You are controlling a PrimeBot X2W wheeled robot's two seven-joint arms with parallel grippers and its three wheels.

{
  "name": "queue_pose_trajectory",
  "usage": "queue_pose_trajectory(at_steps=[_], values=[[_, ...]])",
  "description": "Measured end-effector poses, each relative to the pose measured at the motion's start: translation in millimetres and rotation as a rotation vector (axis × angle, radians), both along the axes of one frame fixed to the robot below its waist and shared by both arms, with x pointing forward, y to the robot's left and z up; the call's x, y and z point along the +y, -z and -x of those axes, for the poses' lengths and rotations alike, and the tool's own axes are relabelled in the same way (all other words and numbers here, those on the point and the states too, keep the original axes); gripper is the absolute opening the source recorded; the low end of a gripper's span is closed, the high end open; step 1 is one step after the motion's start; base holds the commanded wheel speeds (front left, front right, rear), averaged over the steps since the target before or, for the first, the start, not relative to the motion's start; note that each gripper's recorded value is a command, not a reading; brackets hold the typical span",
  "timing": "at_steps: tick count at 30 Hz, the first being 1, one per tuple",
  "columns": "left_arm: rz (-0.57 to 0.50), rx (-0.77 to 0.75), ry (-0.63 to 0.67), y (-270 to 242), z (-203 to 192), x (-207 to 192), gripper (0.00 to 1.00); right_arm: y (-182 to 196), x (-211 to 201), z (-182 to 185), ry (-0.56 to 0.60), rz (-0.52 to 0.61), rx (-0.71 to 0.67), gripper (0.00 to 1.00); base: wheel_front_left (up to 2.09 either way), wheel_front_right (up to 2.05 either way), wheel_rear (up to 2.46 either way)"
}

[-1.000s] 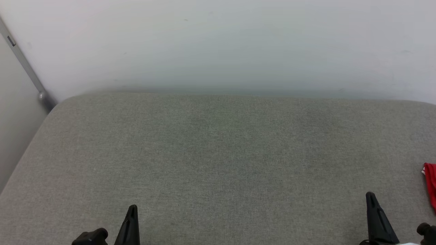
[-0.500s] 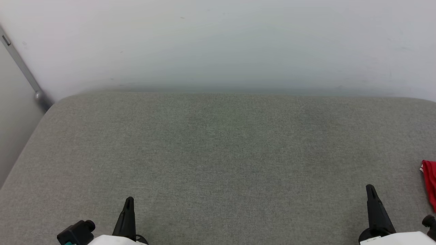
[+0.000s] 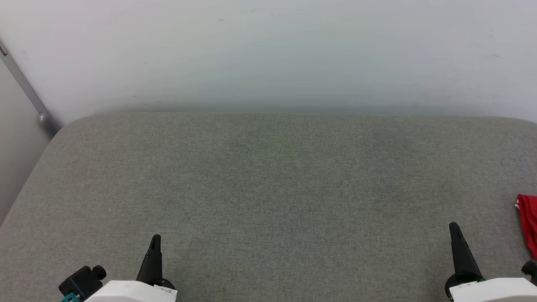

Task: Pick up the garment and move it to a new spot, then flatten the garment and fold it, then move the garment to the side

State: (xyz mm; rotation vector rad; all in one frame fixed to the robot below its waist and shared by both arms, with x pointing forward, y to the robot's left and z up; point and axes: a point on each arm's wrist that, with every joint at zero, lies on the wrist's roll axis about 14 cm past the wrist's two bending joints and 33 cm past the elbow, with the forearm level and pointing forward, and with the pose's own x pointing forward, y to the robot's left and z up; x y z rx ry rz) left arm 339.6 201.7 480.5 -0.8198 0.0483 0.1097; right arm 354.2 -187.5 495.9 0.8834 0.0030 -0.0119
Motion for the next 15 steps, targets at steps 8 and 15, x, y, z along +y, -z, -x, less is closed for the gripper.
queue_pose_trajectory(at_steps=[8,15], values=[[0.100,-0.004,0.002,-1.4,-6.2,-0.1,0.00,-0.3,-1.4,-4.8,0.002,-0.091,0.007,0.00,0.00,0.00,0.00],[0.184,-0.009,-0.001,-2.8,-10.9,1.2,0.00,-0.7,-2.4,-8.8,0.003,-0.167,0.010,0.00,0.00,0.00,0.00]])
